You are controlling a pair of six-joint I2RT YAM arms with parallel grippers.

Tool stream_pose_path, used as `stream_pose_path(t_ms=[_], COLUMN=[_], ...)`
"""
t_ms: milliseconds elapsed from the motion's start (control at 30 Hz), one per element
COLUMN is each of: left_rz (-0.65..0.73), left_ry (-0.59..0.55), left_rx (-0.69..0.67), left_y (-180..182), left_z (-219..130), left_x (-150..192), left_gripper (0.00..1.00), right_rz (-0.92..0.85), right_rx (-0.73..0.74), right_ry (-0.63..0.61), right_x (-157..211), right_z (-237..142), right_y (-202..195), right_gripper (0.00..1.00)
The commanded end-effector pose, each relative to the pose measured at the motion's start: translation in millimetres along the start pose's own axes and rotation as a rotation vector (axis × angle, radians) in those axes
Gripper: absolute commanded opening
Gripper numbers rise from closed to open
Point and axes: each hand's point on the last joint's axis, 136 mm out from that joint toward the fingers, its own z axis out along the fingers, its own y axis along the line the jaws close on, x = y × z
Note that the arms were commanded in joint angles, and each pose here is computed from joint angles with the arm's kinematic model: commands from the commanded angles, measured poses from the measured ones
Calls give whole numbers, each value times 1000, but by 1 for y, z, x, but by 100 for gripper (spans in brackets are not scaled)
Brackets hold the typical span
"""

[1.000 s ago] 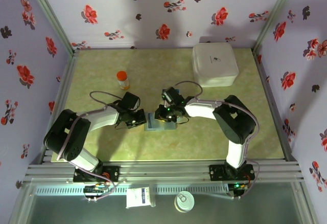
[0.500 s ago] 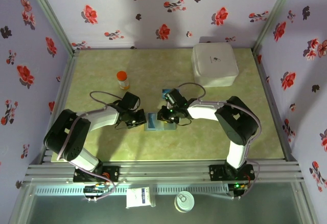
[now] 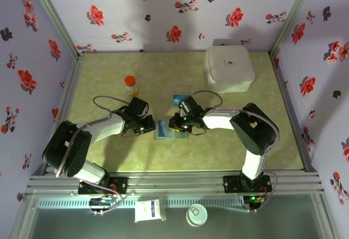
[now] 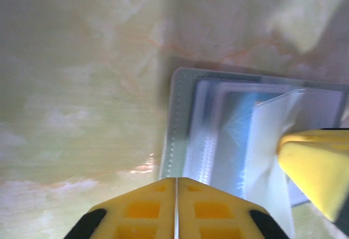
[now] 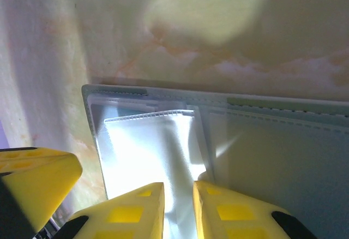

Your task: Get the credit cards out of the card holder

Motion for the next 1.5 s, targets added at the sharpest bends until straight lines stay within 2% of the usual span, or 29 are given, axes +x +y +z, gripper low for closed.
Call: stream_pose_path(t_ms=[0,200,433,600,967,1200,1467], left_rz=[-12,-37,-41,-41,-45,-53,-52], left_ry=[-19,14,33,44,82,74,71], left_rx=[56,140,158,151,150,173,182], left_y=[-17,-37,-46,-47,-53,-60,-64], left_z=[-9,2,13,18,30,28,26], left_x=[-6,-4,0,1,5,3,1], left_gripper=[12,18,29,32,31,21,18], right_rz=[43,71,96,107,125,134,130], right_rx=[15,-21,-44,-49,-71,-75,-95], right_ry=[-12,-22,-22,-18,-14,-7,-12], right_x=[1,-1,-1,0,1,3,1], right_z=[-2,-1,0,1,4,7,2], right_y=[-13,-17,-23,-27,-27,-29,-22], right_gripper=[22,22,21,20,19,18,19])
